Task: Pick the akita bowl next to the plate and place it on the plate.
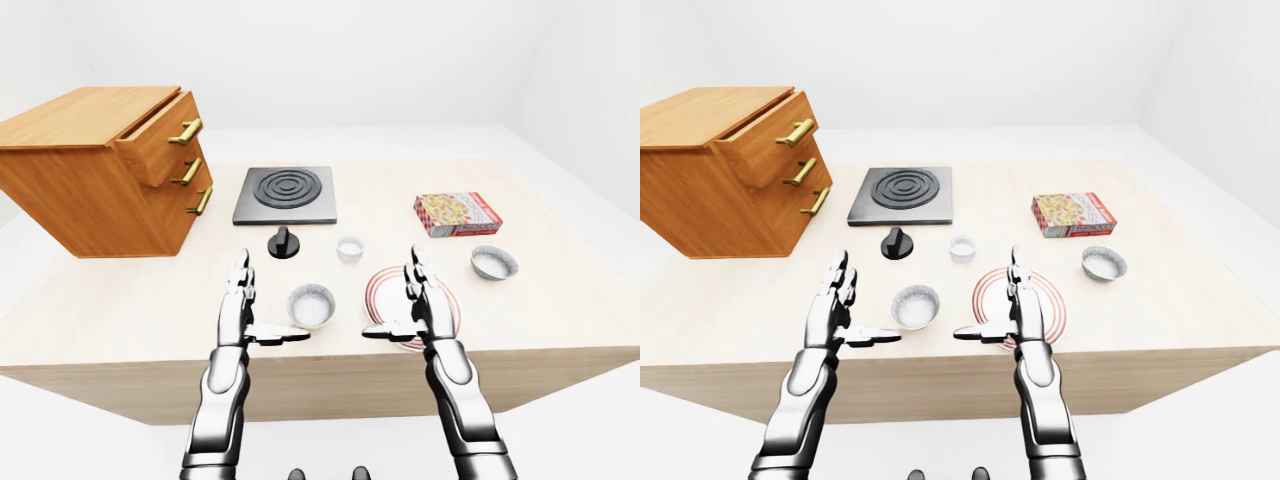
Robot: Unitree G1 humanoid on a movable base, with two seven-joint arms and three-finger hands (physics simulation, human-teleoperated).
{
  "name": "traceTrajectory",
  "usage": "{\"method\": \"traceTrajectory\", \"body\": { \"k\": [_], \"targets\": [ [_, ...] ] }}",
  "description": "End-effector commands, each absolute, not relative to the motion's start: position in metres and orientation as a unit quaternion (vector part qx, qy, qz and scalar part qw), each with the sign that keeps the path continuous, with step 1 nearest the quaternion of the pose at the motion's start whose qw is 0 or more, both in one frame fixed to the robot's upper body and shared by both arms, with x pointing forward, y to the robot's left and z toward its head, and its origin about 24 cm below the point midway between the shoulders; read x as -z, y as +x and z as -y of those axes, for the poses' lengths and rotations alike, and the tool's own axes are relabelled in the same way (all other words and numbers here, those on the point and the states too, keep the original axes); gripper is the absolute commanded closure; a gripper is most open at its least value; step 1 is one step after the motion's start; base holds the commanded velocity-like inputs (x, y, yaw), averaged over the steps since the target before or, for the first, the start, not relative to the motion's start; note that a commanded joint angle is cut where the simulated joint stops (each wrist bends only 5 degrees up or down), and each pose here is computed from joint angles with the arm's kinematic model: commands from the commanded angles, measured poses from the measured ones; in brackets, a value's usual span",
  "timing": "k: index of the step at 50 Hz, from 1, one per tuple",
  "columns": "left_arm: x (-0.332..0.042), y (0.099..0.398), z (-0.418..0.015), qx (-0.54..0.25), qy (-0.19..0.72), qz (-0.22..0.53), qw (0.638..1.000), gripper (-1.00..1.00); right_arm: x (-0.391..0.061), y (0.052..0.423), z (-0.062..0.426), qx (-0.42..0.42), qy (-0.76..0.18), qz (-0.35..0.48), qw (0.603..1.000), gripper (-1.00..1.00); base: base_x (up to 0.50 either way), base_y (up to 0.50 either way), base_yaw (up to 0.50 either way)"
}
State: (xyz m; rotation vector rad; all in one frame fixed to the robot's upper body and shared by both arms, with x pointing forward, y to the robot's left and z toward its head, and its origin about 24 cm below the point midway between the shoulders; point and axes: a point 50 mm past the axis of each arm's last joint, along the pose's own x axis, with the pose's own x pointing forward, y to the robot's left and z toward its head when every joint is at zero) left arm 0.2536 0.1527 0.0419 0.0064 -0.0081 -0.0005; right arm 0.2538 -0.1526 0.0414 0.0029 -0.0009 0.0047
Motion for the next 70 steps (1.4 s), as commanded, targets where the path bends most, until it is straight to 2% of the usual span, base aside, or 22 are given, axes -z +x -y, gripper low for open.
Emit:
{"method": "traceTrajectory", "body": {
  "k": [1, 30, 70],
  "targets": [
    [-0.045, 0.253, -0.159, 0.000, 0.008, 0.012, 1.000, -1.00, -0.043, 0.254, 0.158, -0.007, 0.005, 0.002, 1.000, -1.00, 0.00, 0.00, 0.00],
    [-0.046, 0.253, -0.159, 0.000, 0.009, 0.020, 1.000, -1.00, -0.048, 0.254, 0.160, -0.006, 0.027, 0.007, 1.000, -1.00, 0.00, 0.00, 0.00],
    [-0.046, 0.252, -0.158, 0.001, 0.011, 0.024, 1.000, -1.00, -0.053, 0.257, 0.165, 0.000, 0.034, 0.008, 0.999, -1.00, -0.06, -0.22, 0.00]
  ]
}}
